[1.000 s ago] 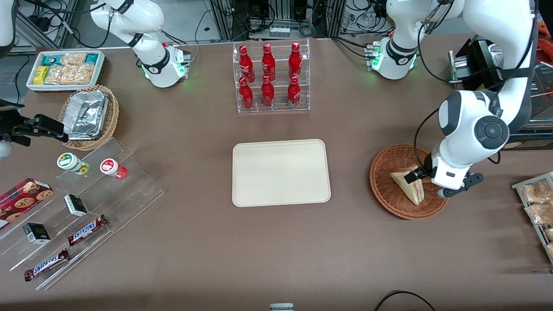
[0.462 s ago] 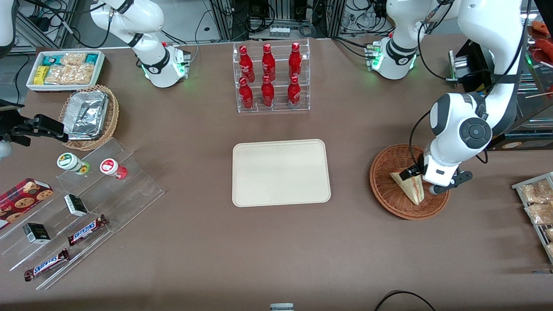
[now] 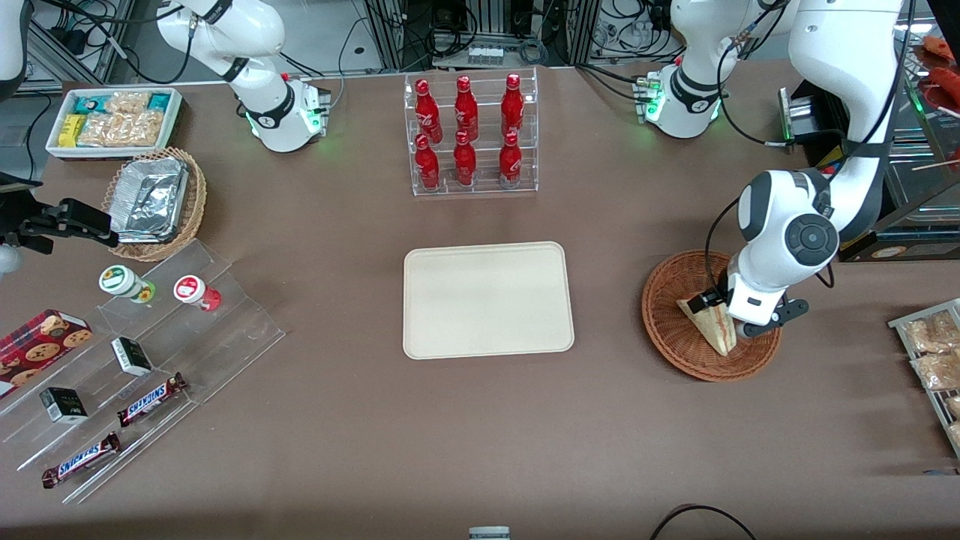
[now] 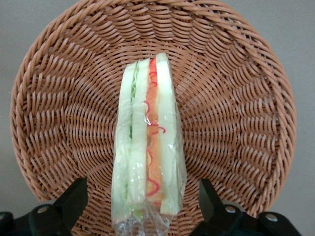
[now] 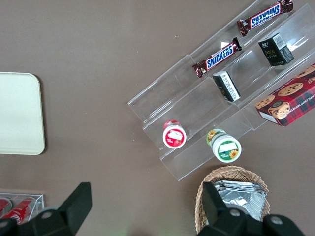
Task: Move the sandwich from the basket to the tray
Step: 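Close the left gripper on the sandwich's wrapped edge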
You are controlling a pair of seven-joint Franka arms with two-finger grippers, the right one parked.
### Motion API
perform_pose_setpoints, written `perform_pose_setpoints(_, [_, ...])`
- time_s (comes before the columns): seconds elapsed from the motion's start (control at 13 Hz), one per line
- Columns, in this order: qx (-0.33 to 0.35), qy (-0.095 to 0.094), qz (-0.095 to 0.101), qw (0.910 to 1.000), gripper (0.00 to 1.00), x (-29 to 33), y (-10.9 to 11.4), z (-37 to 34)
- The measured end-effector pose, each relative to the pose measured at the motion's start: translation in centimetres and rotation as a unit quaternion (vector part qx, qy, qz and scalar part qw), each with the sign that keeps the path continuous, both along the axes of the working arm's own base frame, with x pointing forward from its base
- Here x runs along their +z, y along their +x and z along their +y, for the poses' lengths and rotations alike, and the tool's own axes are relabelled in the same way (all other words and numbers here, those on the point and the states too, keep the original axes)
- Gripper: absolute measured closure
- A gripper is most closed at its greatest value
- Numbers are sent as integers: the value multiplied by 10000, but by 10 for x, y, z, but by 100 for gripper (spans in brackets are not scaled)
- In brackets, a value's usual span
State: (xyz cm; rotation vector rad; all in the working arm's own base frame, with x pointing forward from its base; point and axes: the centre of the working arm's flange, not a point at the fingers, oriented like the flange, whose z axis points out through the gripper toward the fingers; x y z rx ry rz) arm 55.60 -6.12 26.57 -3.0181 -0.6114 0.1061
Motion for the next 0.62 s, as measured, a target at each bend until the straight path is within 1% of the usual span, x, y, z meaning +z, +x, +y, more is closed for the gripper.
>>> perform_pose_setpoints(0.08, [-35,31,11,10000,5,-4,0,0])
perform_pose_setpoints(0.15, [-55,59,22,10000,7,-6,0,0])
perform_pose_setpoints(0.23, [-60,65,24,10000,18,-7,0,1])
perform_pose_setpoints(0.46, [-62,68,-13,10000,55,-4,2,1])
perform_pose_setpoints(0.54, [-63,70,-30,10000,64,-1,4,1])
perform_pose_setpoints(0.62, [-62,83,-14,9999,69,5,8,1])
